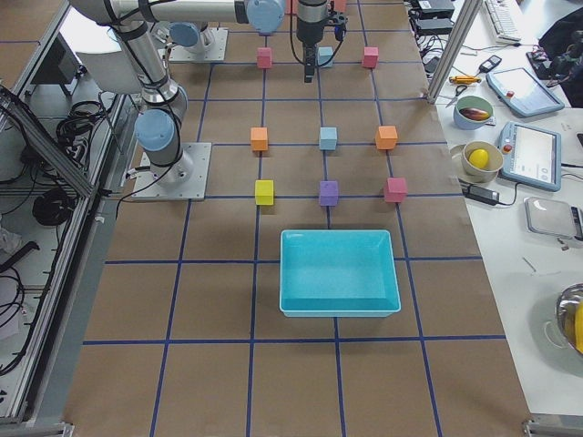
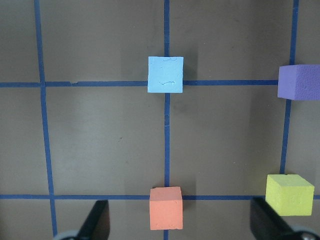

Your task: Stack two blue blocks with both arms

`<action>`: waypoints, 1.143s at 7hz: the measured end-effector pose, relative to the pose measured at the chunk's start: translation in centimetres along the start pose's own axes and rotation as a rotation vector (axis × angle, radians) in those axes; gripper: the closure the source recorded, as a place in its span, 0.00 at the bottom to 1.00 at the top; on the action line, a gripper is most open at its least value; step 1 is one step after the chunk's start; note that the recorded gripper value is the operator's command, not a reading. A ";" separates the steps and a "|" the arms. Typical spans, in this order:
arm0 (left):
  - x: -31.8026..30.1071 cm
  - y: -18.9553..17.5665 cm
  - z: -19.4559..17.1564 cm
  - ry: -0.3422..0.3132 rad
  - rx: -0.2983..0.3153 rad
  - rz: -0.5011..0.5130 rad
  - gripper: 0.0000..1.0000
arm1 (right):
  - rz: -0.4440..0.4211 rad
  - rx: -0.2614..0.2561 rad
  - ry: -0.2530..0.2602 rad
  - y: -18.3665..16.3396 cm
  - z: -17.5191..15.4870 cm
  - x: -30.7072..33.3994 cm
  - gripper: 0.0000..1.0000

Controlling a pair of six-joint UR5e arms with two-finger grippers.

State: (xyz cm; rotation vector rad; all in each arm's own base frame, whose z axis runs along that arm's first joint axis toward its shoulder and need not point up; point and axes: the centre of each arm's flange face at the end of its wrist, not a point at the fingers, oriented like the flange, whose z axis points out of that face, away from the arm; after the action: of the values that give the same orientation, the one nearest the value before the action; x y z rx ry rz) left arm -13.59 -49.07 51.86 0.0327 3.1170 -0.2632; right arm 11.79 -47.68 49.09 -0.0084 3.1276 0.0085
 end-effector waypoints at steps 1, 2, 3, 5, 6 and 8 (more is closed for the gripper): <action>0.0 0.1 -0.1 -0.001 0.000 0.000 0.00 | -0.001 -0.001 0.000 0.0 0.1 0.0 0.00; 0.0 0.2 -0.3 -0.002 -0.002 -0.001 0.00 | -0.001 -0.002 -0.001 0.0 0.1 -0.1 0.00; -0.1 0.3 -0.4 -0.003 -0.011 -0.002 0.00 | -0.002 -0.004 0.000 0.0 0.2 -0.1 0.00; -0.2 -0.8 2.1 -0.003 -0.064 -0.010 0.00 | -0.003 -0.010 -0.001 -0.1 0.5 -0.1 0.00; -0.2 -2.3 5.2 -0.002 -0.105 -0.027 0.00 | -0.003 -0.012 0.007 -0.1 0.7 0.0 0.00; -0.2 -5.3 11.9 -0.001 -0.155 -0.055 0.00 | -0.008 -0.045 0.012 -1.2 2.8 0.2 0.00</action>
State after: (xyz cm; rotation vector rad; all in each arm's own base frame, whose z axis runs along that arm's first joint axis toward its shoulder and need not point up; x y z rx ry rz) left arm -13.40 -56.32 41.00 -0.0542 3.1300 -0.0223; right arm 11.67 -48.90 46.33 -0.0223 3.1382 0.0792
